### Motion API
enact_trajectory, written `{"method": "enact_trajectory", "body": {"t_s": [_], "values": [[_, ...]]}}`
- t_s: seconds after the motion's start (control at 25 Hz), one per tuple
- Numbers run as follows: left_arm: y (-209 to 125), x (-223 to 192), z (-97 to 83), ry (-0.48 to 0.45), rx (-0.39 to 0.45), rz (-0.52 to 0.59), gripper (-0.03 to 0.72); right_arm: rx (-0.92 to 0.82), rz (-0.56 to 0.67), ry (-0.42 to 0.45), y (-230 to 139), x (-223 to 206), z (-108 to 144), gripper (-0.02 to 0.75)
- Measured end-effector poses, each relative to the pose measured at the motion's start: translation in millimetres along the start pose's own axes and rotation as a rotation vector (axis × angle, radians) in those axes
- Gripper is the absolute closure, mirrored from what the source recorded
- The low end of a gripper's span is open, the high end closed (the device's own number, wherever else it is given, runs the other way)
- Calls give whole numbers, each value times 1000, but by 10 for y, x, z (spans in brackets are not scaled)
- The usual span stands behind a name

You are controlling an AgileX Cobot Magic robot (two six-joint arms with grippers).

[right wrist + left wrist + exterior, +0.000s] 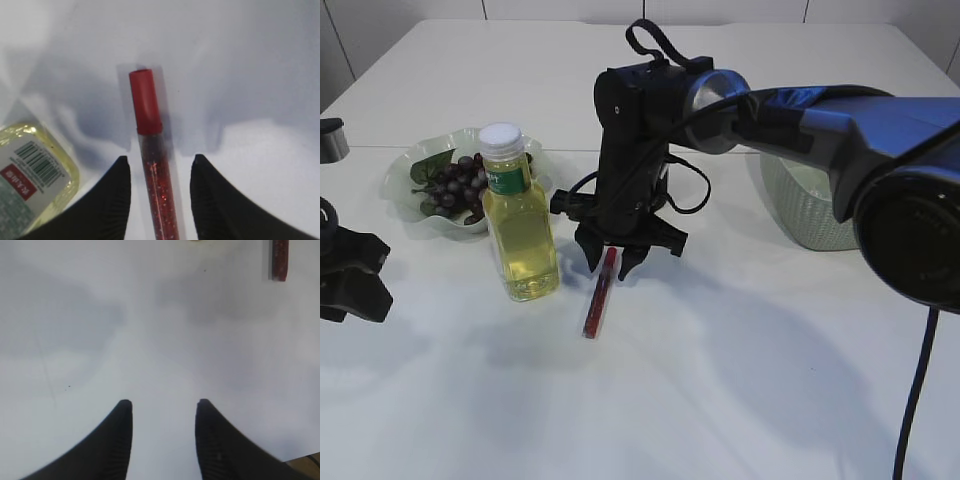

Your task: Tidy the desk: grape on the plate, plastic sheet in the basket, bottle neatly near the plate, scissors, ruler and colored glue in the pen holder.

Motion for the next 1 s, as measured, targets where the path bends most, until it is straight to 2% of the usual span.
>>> {"method": "enact_trajectory", "body": {"t_s": [1.0], "values": [[17, 0, 4, 4, 0, -17, 380, 56, -6, -9, 14, -85, -12, 414]]}}
Point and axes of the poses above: a point on each arm's last joint axis where the gripper is mounted, x pointing back along that axis away from the gripper, z along the wrist's bending axis when the last joint is at zero, y = z × x, the point moved 1 cm from there along -x, pointing out along that axis toward the gripper, and after that the axes turned 14 degrees about -x, right-handed, at the moved point
